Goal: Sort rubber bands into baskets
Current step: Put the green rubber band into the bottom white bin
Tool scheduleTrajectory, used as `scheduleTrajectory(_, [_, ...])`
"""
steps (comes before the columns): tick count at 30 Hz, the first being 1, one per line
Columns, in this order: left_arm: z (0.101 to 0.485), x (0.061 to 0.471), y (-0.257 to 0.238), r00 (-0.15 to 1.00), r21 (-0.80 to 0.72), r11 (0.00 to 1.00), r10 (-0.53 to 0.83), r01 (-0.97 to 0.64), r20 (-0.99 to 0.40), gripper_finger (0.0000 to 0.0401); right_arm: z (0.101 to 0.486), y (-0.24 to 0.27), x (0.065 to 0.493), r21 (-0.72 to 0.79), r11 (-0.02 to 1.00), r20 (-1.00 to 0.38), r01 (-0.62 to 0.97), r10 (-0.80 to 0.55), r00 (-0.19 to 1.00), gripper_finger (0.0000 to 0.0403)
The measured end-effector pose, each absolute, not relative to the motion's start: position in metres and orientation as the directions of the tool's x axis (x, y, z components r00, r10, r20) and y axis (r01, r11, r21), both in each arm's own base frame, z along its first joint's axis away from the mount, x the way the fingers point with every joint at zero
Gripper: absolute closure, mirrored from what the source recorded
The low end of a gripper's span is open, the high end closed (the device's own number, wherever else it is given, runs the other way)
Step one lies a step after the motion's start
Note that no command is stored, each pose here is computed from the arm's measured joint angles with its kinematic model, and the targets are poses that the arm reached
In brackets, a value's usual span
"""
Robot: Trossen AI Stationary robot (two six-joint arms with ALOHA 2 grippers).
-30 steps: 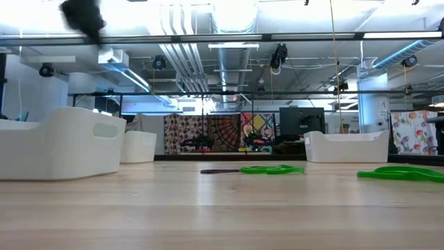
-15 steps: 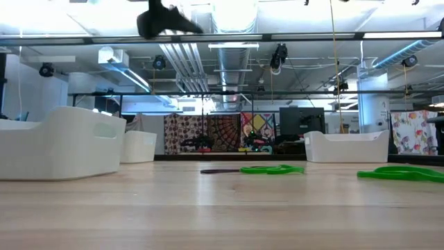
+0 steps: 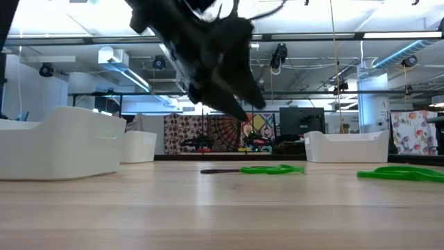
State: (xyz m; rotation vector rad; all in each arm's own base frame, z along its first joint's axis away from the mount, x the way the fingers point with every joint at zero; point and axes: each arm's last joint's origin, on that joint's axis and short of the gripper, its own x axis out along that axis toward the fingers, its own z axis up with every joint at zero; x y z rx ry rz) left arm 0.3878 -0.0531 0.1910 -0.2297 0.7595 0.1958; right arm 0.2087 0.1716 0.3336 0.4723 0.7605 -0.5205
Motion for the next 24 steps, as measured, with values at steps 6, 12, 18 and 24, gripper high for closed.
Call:
scheduleTrajectory(6, [0.165, 0.397, -0.043, 0.656, -0.035, 0.998, 0.008, -0.053, -0.755, 0.0090, 0.329, 0.198, 0.211, 0.307, 0.795, -0.715, 0.523, -0.170, 0.678, 0.0259])
scheduleTrajectory(12, [0.147, 0.414, -0.032, 0.623, -0.034, 0.998, 0.002, -0.046, -0.782, 0.0090, 0.326, 0.206, 0.212, 0.317, 0.794, -0.691, 0.519, -0.182, 0.700, 0.0267])
scheduleTrajectory(18, [0.136, 0.432, -0.031, 0.536, 0.011, 0.999, 0.026, -0.032, -0.844, 0.0091, 0.326, 0.207, 0.212, 0.315, 0.794, -0.682, 0.521, -0.192, 0.705, 0.0287])
scheduleTrajectory(24, [0.142, 0.439, -0.018, 0.504, 0.040, 0.999, 0.048, -0.027, -0.862, 0.0091, 0.326, 0.207, 0.212, 0.316, 0.795, -0.682, 0.519, -0.189, 0.706, 0.0306])
